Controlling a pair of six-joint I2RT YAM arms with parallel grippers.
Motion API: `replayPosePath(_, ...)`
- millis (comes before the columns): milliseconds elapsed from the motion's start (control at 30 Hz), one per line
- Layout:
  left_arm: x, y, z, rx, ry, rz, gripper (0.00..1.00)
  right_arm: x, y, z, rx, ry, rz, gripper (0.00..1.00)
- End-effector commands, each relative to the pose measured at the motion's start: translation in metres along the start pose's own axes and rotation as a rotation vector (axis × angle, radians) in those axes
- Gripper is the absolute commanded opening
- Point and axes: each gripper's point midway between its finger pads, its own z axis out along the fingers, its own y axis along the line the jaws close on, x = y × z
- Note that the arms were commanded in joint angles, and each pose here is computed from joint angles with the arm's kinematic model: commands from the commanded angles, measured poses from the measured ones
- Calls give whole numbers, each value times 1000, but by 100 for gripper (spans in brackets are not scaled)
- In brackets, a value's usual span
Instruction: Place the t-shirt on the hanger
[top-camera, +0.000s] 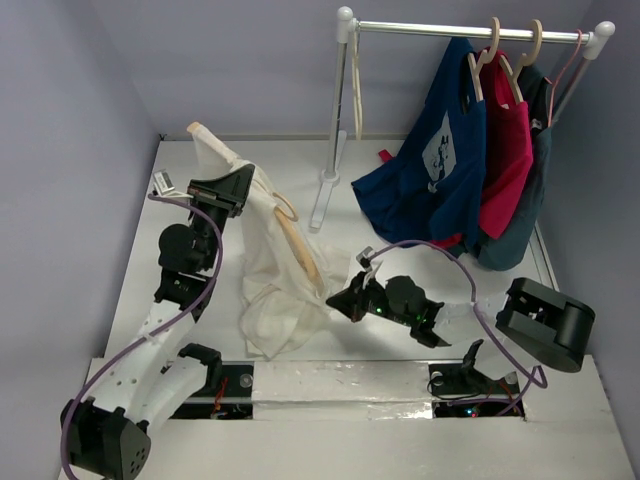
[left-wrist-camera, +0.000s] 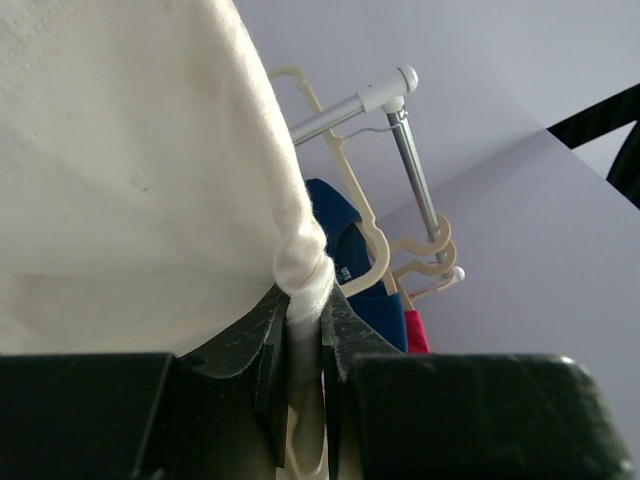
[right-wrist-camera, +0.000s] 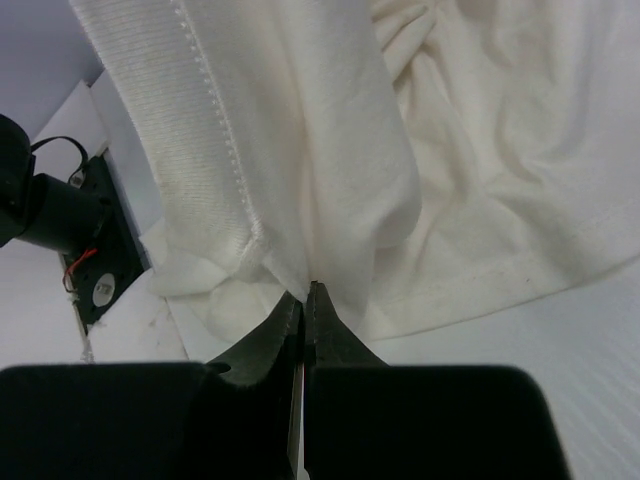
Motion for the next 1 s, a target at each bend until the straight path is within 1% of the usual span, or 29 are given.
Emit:
replayPosePath(0,-49,-76,3,225,-171,32,0,14,4,-9,19,38,19,0)
replayPosePath(33,-47,-74,4,224,-165,52,0,13,3,-11,28,32,20,0)
replayPosePath(67,-47,-76,5,228,-162,63,0,3,6,-15,27,-2,24,0)
replayPosePath(133,-43,-76,4,236,-145,86,0,0,5,-22,45,-5,25,0)
replayPosePath(167,-41,-73,3,233,-139,98,0,-14,10,-26,37,-42,17,0)
replayPosePath(200,-39,-71,2,232,-133,95,0,-10,8,-29,54,-11,12,0)
replayPosePath(233,-37,-68,1,233,-127,92,0,-21,15,-27,43,-24,6,0)
replayPosePath(267,-28,-61,-2,240,-93,78,0,-26,23,-27,22,-21,-4,0)
replayPosePath(300,-25,-57,-4,239,-85,66,0,-25,28,-28,17,0,-9,0)
replayPosePath(367,-13,-45,-9,244,-49,20,0,-41,46,-23,-16,-14,-19,0)
replayPosePath(433,-4,-36,-13,245,-16,-15,0,-37,55,-17,-26,22,-22,0)
replayPosePath(467,6,-26,-16,233,20,-31,0,-47,65,-11,-37,9,-15,0)
replayPosePath(533,14,-19,-20,221,54,-67,0,-38,75,-2,-48,53,-18,0)
replayPosePath(567,23,-12,-24,210,85,-77,0,-50,87,5,-60,35,-16,0)
replayPosePath(600,26,-7,-27,199,97,-83,0,-46,91,8,-59,59,-20,0)
replayPosePath(667,31,3,-35,173,113,-97,0,-44,93,16,-18,64,-33,6)
replayPosePath(700,34,10,-37,146,125,-95,0,-47,96,18,-4,66,-35,15)
replayPosePath(733,36,15,-40,132,128,-88,0,-48,93,18,17,62,-35,21)
replayPosePath(767,38,19,-45,124,134,-87,0,-52,90,17,38,49,-28,35)
replayPosePath(833,42,30,-50,86,147,-83,0,-48,82,12,82,69,-23,49)
replayPosePath(867,44,38,-52,64,152,-70,0,-47,76,5,115,85,-24,60)
replayPosePath(933,46,43,-55,53,157,-67,0,-50,73,-1,141,90,-28,65)
replayPosePath(967,49,49,-56,39,164,-66,0,-53,71,-5,155,85,-36,65)
